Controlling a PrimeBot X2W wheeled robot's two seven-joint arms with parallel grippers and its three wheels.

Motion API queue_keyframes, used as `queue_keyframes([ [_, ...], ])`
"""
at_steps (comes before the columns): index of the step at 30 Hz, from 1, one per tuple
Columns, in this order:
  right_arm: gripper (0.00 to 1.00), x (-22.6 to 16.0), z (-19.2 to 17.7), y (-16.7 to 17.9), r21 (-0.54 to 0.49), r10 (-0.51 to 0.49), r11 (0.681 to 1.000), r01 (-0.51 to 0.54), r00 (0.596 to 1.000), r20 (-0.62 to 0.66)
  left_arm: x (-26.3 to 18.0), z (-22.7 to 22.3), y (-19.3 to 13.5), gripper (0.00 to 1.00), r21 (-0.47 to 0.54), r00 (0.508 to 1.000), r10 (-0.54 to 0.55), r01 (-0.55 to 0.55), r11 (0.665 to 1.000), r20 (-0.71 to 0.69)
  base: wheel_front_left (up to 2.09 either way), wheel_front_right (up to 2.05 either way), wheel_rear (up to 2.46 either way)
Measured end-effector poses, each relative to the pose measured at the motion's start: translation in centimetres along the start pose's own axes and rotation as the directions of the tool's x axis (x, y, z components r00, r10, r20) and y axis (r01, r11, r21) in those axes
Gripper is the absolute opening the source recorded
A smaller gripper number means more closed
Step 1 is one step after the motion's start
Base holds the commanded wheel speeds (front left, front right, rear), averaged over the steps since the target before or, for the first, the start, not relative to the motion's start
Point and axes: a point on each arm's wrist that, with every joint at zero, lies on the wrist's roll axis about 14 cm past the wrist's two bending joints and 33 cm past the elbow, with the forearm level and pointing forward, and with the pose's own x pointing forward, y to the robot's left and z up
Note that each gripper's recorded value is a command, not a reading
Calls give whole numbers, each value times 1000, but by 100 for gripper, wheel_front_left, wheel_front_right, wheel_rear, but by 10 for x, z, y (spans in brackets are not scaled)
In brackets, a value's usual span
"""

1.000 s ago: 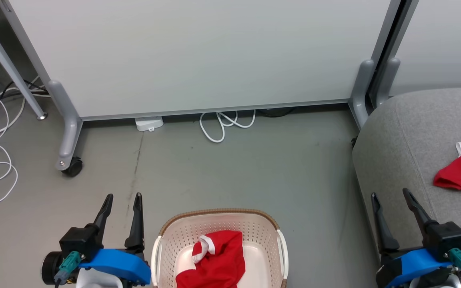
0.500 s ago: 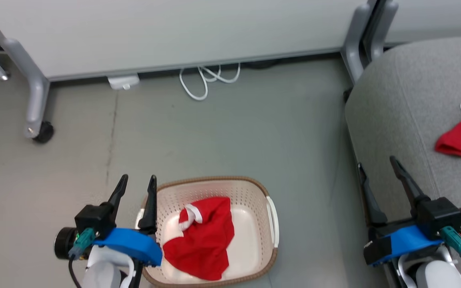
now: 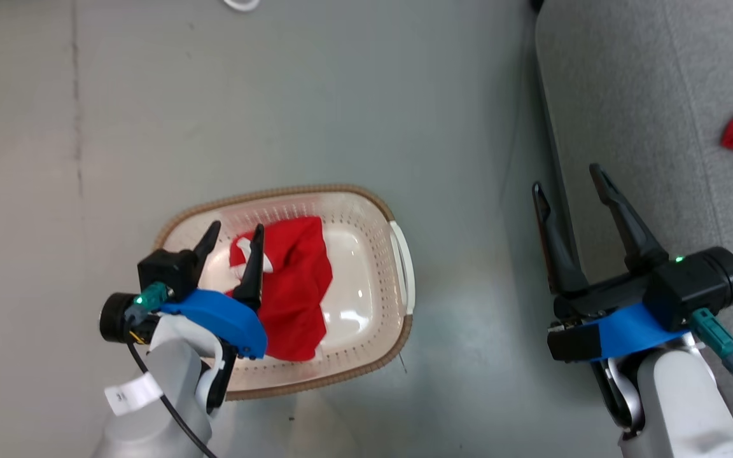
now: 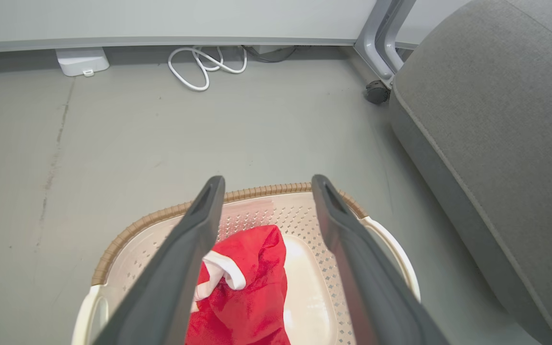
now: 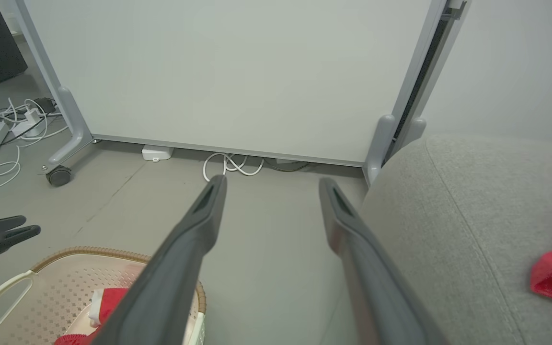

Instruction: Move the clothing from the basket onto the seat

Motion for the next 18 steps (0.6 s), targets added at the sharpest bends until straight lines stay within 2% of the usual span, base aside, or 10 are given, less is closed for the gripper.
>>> queue_keyframes([
  [10, 100, 23, -57, -5, 2, 5, 1000, -5, 995, -97, 47, -74, 22, 100, -92, 981, 21, -39, 995, -194, 0, 0, 0],
  [18, 100, 26, -94, -6, 11, 8, 1000, -6, 986, -164, 58, -129, 28, 100, -138, 945, 31, -80, 987, -327, 0, 0, 0],
])
